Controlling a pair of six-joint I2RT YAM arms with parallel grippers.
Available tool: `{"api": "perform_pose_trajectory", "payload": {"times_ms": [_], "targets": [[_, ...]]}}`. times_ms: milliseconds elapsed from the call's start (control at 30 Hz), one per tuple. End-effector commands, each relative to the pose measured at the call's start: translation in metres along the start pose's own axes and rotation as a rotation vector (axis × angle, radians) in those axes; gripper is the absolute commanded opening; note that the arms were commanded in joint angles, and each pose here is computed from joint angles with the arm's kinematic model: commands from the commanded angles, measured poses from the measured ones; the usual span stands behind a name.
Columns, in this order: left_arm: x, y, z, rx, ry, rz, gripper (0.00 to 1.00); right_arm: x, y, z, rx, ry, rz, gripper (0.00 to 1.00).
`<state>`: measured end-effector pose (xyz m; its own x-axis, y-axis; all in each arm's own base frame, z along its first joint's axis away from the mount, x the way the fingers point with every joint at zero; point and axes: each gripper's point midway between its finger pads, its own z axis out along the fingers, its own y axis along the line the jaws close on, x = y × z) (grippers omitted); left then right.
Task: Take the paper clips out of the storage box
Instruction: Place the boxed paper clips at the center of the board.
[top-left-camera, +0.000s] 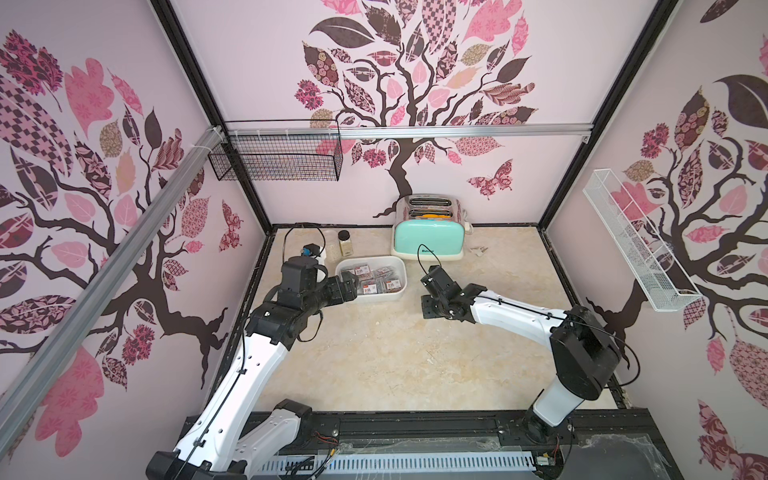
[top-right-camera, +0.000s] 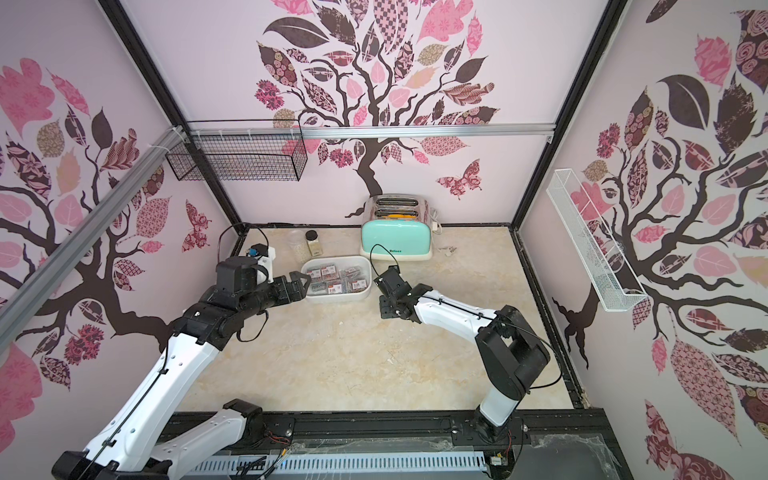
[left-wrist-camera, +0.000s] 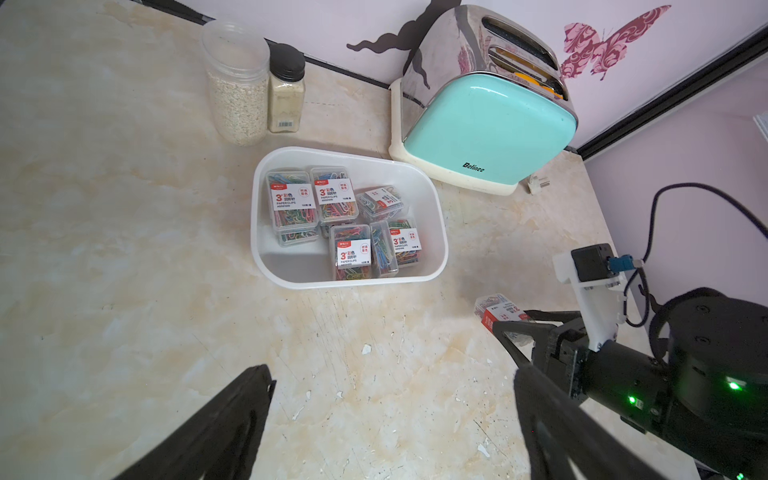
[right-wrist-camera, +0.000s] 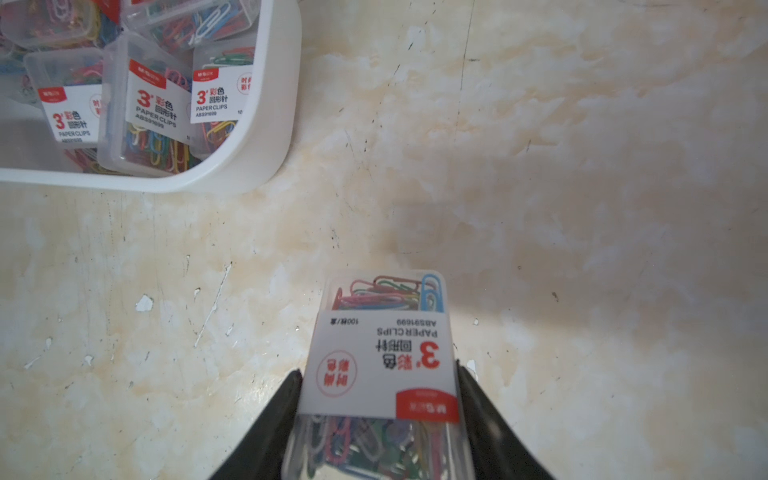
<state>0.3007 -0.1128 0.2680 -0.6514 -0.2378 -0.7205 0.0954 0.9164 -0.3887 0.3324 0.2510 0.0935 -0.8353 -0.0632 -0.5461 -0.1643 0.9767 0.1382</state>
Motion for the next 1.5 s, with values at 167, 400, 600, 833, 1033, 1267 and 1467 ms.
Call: {"api": "perform_pose_trajectory", "payload": {"times_ms": [167, 400, 600, 833, 1033, 1267, 1467], "targets": [[-0.012, -0.016, 0.004, 0.030, -0.021, 0.018, 0.96, 0.016, -0.014, 0.033, 0.059, -0.014, 0.039, 0.17], [-0.011, -0.018, 0.006, 0.037, -0.020, 0.026, 0.96, 0.043, -0.022, 0.039, 0.079, 0.058, 0.064, 0.22], [-0.009, -0.018, 0.007, 0.042, -0.016, 0.028, 0.96, 0.066, -0.026, 0.039, 0.087, 0.120, 0.076, 0.33], [-0.005, -0.017, 0.008, 0.045, -0.010, 0.025, 0.96, 0.075, -0.030, 0.038, 0.099, 0.146, 0.076, 0.40], [-0.004, -0.016, 0.009, 0.045, -0.014, 0.023, 0.96, 0.077, -0.029, 0.037, 0.093, 0.160, 0.072, 0.44], [-0.004, -0.015, 0.011, 0.041, -0.018, 0.023, 0.97, 0.076, -0.028, 0.036, 0.097, 0.174, 0.056, 0.55], [-0.004, -0.015, 0.011, 0.041, -0.019, 0.024, 0.98, 0.073, -0.026, 0.034, 0.096, 0.177, 0.048, 0.61]]}}
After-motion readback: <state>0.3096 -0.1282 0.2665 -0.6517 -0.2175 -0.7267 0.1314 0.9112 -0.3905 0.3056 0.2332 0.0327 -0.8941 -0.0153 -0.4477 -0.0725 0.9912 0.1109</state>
